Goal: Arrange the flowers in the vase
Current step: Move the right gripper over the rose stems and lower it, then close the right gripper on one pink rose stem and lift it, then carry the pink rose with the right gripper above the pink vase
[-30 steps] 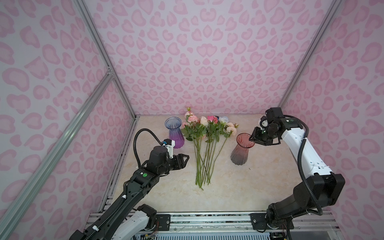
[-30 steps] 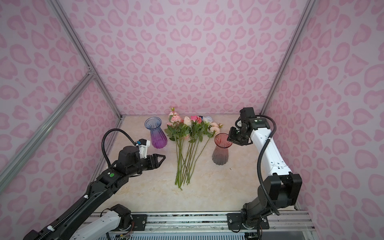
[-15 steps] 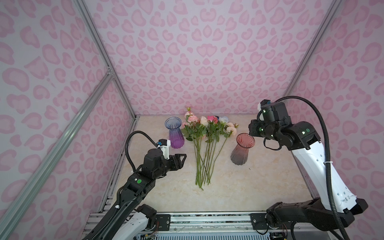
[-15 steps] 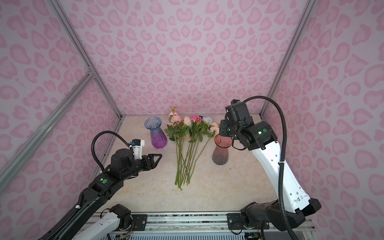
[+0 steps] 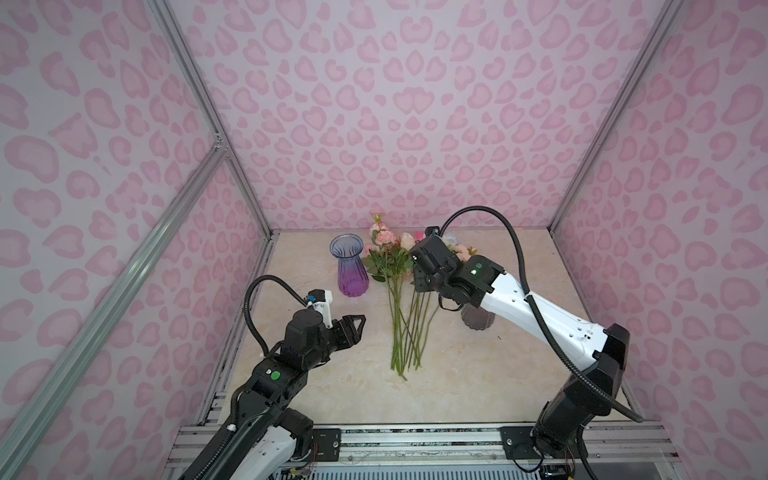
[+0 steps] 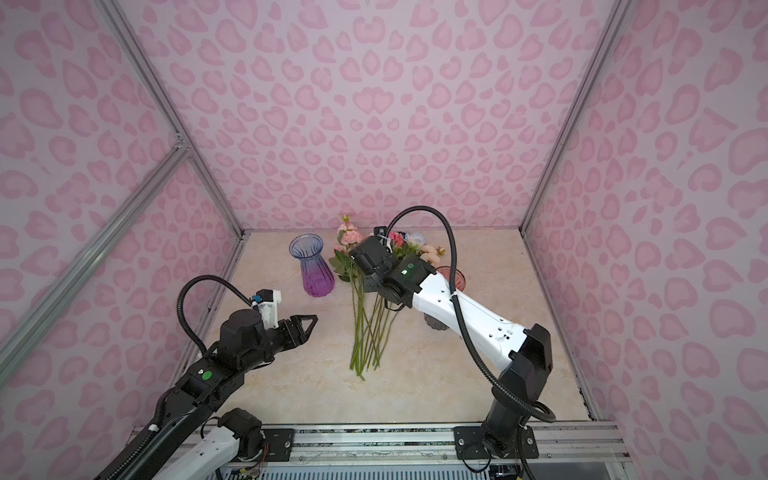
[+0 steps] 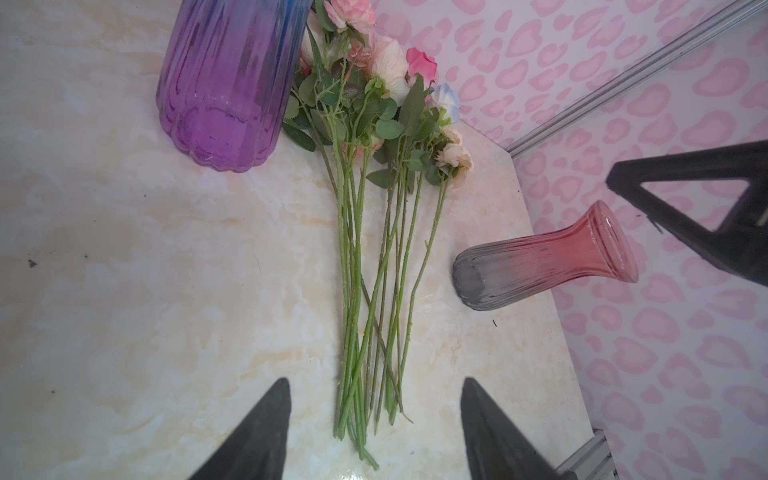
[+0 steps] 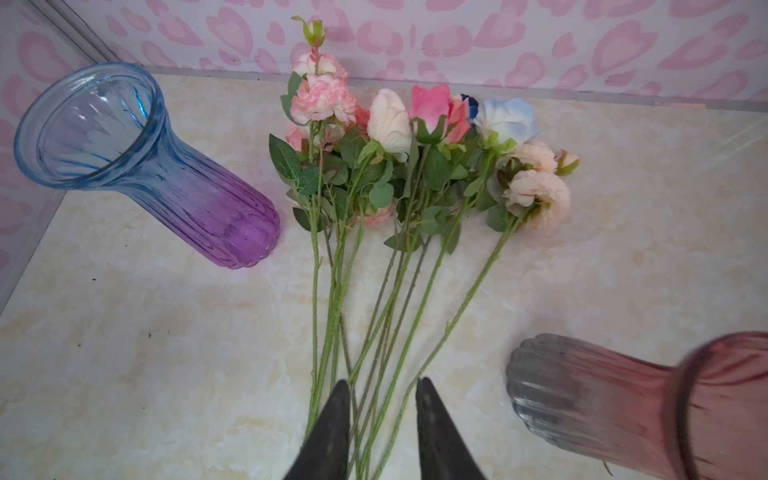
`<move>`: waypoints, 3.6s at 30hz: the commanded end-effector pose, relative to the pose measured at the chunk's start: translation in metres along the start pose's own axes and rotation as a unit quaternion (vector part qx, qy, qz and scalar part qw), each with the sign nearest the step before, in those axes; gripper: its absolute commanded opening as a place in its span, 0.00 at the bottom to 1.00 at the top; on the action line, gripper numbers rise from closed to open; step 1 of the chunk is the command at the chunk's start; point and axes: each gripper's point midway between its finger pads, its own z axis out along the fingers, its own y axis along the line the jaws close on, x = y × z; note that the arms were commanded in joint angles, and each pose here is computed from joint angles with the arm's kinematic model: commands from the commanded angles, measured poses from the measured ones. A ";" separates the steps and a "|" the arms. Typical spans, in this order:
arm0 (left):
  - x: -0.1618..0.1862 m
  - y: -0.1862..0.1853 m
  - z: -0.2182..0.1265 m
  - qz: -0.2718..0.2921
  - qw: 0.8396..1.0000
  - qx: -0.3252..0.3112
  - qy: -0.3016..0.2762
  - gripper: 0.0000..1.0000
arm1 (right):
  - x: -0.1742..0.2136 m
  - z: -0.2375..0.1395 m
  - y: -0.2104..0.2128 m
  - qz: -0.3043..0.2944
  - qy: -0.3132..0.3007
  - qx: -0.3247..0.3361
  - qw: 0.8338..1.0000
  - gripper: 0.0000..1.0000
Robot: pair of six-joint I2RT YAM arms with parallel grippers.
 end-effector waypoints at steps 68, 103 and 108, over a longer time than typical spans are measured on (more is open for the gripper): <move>0.003 0.003 0.002 -0.003 1.000 -0.013 0.013 0.66 | 0.039 0.139 0.084 0.061 0.087 -0.144 0.984 0.00; -0.027 -0.028 -0.013 0.013 0.998 0.041 -0.037 0.66 | -0.169 -0.141 -0.028 0.012 -0.379 -0.081 0.922 0.00; -0.029 -0.032 -0.017 0.015 0.998 0.048 -0.042 0.66 | -0.193 -0.179 -0.075 0.034 -0.425 -0.043 0.903 0.00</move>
